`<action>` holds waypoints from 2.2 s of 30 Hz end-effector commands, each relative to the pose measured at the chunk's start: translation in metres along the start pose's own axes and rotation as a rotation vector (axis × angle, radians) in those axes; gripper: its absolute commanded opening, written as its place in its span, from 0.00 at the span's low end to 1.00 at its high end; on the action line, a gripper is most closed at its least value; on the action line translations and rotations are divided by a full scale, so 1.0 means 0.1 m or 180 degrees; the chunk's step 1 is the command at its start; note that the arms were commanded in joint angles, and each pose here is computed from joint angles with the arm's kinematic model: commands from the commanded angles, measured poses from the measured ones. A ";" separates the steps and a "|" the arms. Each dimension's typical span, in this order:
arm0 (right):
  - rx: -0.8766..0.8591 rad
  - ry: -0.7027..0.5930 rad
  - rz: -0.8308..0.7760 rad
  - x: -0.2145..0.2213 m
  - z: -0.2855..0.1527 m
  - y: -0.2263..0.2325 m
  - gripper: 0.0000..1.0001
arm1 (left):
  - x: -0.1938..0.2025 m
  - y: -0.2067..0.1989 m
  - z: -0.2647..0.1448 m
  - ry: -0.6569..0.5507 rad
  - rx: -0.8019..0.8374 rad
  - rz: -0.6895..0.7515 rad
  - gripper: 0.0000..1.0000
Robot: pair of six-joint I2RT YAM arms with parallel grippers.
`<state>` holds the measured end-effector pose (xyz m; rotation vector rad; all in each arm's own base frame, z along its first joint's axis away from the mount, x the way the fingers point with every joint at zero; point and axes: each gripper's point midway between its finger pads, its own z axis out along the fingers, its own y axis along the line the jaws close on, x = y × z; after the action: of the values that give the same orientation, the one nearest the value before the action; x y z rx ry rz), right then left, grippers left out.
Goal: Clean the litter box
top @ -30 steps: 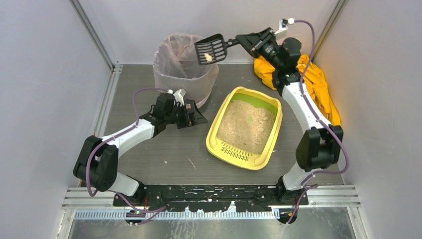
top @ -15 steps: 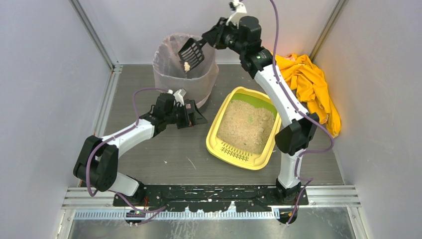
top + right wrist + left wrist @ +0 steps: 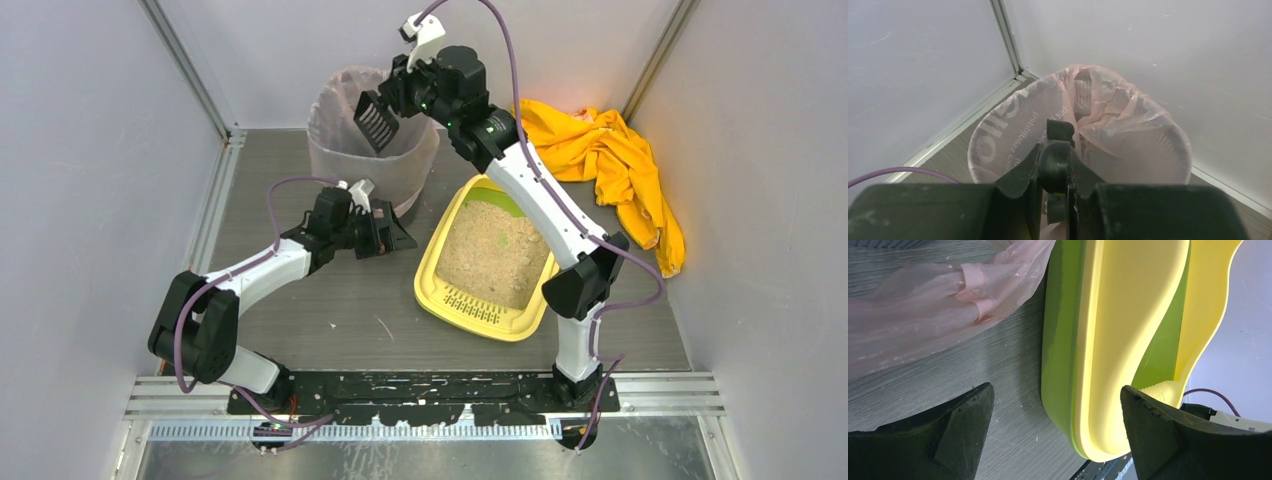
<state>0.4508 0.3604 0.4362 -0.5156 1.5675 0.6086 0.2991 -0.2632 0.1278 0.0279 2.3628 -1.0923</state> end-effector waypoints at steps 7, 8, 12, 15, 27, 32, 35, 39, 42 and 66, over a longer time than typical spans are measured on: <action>0.0175 -0.1293 0.0196 -1.31 -1.21 -0.17 0.01 | -0.15 -0.13 -0.01 -0.0125 0.0096 0.0165 0.96; 0.0284 -0.1334 0.0172 -1.31 -1.34 -0.25 0.01 | -0.15 -0.14 -0.01 -0.0128 0.0099 0.0167 0.96; 0.0703 -0.1305 0.0241 -1.12 -1.74 -0.58 0.01 | -0.15 -0.13 -0.02 -0.0137 0.0088 0.0167 0.96; 0.0949 -0.1272 0.0279 -0.95 -2.01 -0.75 0.01 | -0.14 -0.11 0.01 -0.0108 0.0082 0.0152 0.96; 0.1822 -0.0582 0.0376 0.30 -2.70 -1.11 0.01 | -0.15 -0.13 0.12 -0.0179 0.0266 0.0096 0.95; 0.1827 -0.0312 0.0587 0.79 -2.65 -1.10 0.01 | -0.20 -0.17 0.08 -0.0288 0.0314 0.0168 0.94; 0.1780 -0.0130 0.0730 1.11 -2.53 -1.09 0.01 | -0.20 -0.16 0.08 -0.0303 0.0300 0.0175 0.94; 0.1599 0.0029 0.0943 1.41 -2.34 -1.01 0.01 | -0.19 -0.15 0.10 -0.0281 0.0307 0.0172 0.94; 0.1432 0.0105 0.1080 1.53 -2.18 -0.94 0.01 | -0.18 -0.13 0.11 -0.0259 0.0290 0.0157 0.94; 0.1591 0.0820 0.1105 2.53 -2.12 -0.91 0.01 | -0.16 -0.09 0.13 -0.0236 0.0237 0.0155 0.94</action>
<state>0.3311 0.1753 0.1974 0.0644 1.9726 0.5053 0.3105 -0.2703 0.1185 0.0325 2.3158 -1.1172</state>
